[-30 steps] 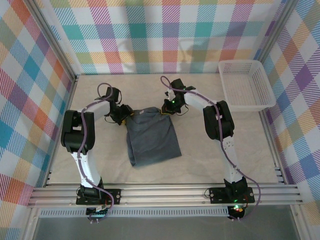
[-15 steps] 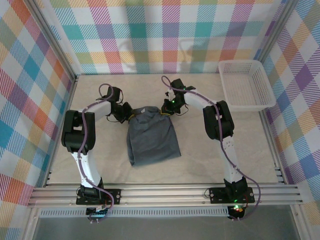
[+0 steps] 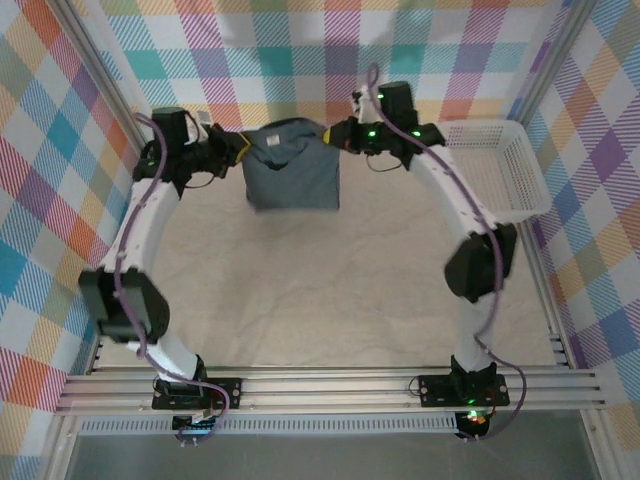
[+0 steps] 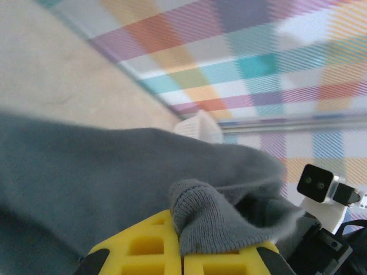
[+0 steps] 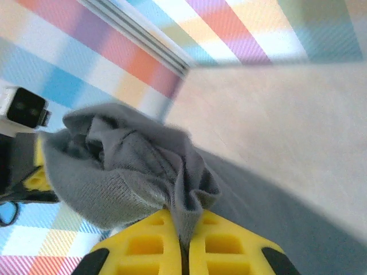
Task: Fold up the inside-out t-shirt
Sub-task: Fold the T-shirt at the center of the table.
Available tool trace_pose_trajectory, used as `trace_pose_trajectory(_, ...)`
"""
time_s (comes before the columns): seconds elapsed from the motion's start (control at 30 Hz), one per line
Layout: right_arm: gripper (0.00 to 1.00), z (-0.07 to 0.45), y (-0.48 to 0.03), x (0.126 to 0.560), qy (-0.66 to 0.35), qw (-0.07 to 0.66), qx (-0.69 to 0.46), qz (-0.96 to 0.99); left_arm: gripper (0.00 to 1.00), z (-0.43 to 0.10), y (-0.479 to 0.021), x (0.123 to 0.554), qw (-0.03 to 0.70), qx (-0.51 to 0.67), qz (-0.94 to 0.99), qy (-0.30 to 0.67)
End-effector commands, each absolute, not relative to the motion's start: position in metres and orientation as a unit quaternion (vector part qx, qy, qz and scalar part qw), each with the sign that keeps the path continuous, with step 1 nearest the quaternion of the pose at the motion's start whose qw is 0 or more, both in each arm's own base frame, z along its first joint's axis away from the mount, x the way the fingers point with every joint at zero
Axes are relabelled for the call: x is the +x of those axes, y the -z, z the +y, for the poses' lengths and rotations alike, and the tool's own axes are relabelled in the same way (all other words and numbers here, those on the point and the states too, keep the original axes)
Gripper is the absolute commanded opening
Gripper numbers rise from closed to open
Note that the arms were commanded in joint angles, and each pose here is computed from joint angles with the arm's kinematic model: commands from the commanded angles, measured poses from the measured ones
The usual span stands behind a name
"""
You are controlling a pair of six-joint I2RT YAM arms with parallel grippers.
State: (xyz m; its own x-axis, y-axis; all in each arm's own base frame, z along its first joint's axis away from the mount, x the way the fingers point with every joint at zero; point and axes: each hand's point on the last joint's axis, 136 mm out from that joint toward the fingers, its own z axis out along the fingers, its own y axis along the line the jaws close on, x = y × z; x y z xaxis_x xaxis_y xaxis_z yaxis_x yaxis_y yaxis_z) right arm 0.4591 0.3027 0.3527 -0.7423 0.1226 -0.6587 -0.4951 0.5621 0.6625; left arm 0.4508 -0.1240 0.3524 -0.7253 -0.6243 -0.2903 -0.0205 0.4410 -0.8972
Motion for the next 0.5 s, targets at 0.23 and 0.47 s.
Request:
trace_pose_trajectory(0.23,0.0,0.28,-0.158,0.368,-0.43,0.186,-0.078,0.88,0.0,-0.152,-0.143,0.321,0.12,-0.219,0.887,0.389)
trace_pose_trajectory(0.47,0.0,0.259,-0.132,0.317,-0.423,0.153,-0.054,0.891,0.0,-0.144,-0.12,0.285,0.109,-0.221,0.903,0.351)
